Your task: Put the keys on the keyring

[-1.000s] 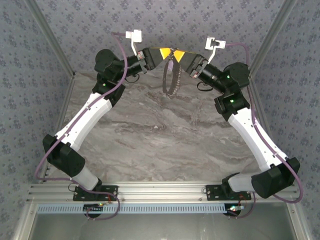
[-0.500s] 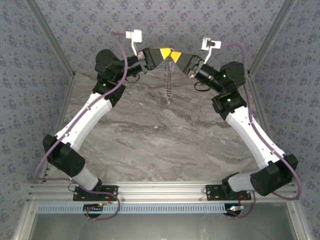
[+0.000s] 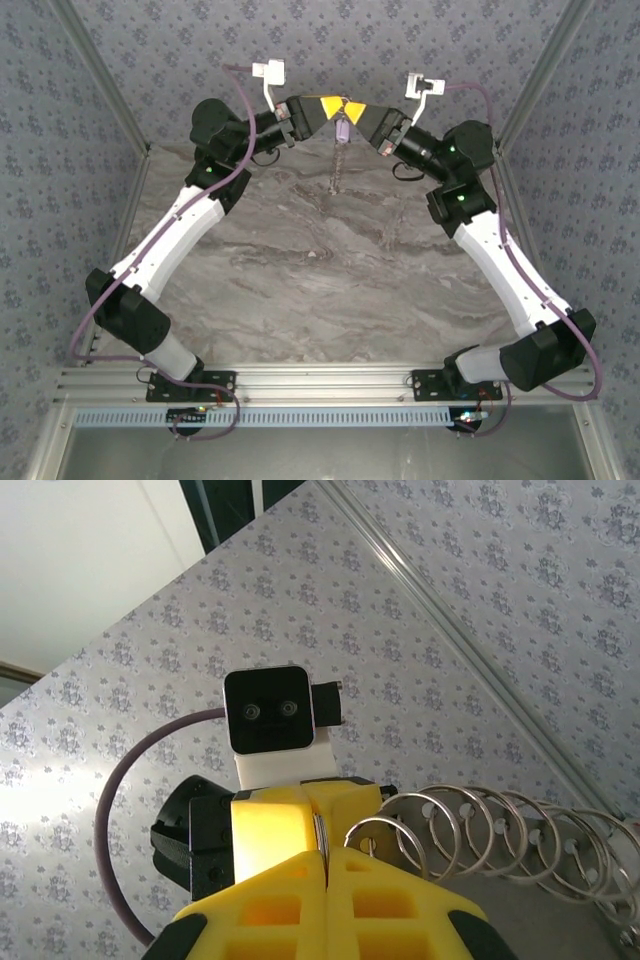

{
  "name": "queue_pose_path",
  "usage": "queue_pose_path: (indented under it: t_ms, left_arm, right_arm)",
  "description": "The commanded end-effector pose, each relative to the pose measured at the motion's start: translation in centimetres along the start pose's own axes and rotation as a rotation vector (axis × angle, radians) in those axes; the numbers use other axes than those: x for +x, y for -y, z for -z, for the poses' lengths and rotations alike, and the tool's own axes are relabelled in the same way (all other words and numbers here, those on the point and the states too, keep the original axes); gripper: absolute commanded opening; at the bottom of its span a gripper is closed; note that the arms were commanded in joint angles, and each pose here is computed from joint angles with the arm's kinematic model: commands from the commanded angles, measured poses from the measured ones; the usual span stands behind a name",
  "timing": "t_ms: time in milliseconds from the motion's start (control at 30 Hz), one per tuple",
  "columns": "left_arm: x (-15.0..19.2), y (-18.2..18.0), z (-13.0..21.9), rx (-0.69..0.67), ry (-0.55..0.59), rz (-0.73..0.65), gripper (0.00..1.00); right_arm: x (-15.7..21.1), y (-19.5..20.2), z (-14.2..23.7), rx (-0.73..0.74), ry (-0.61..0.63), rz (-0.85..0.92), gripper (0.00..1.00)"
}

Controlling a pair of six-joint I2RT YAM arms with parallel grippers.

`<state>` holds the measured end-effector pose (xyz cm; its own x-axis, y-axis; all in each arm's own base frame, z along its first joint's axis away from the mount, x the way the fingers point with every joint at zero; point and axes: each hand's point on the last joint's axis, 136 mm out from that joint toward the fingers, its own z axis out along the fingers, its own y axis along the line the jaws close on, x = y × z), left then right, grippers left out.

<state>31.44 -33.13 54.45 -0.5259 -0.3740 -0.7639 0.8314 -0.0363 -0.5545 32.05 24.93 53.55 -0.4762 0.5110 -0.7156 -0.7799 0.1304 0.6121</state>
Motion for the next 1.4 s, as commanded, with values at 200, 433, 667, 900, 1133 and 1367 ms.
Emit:
queue_pose_path:
  t_ms: [200, 433, 667, 900, 1133, 1367]
  left_arm:
    - [-0.9, 0.0, 2.7, -0.120, -0.074, -0.159, 0.52]
    - [0.7, -0.4, 4.0, -0.148, -0.239, -0.231, 0.56]
    - [2.5, 0.7, 4.5, -0.107, -0.385, -0.244, 0.41]
    - [4.5, 0.7, 4.4, -0.078, -0.455, -0.209, 0.33]
    - [6.6, 0.2, 4.1, -0.070, -0.511, -0.178, 0.33]
    - [7.4, -0.2, 4.1, -0.068, -0.528, -0.159, 0.32]
  right_arm:
    - [-0.6, 0.0, 2.3, 0.079, -0.164, 0.099, 0.00]
    - [2.4, 1.5, 3.8, 0.177, -0.394, 0.161, 0.00]
    - [5.2, 2.2, 4.9, 0.209, -0.559, 0.151, 0.00]
    - [7.2, 2.0, 4.5, 0.195, -0.630, 0.157, 0.00]
    - [7.8, 1.1, 3.9, 0.150, -0.641, 0.155, 0.00]
    - [7.8, 0.6, 3.6, 0.127, -0.631, 0.158, 0.00]
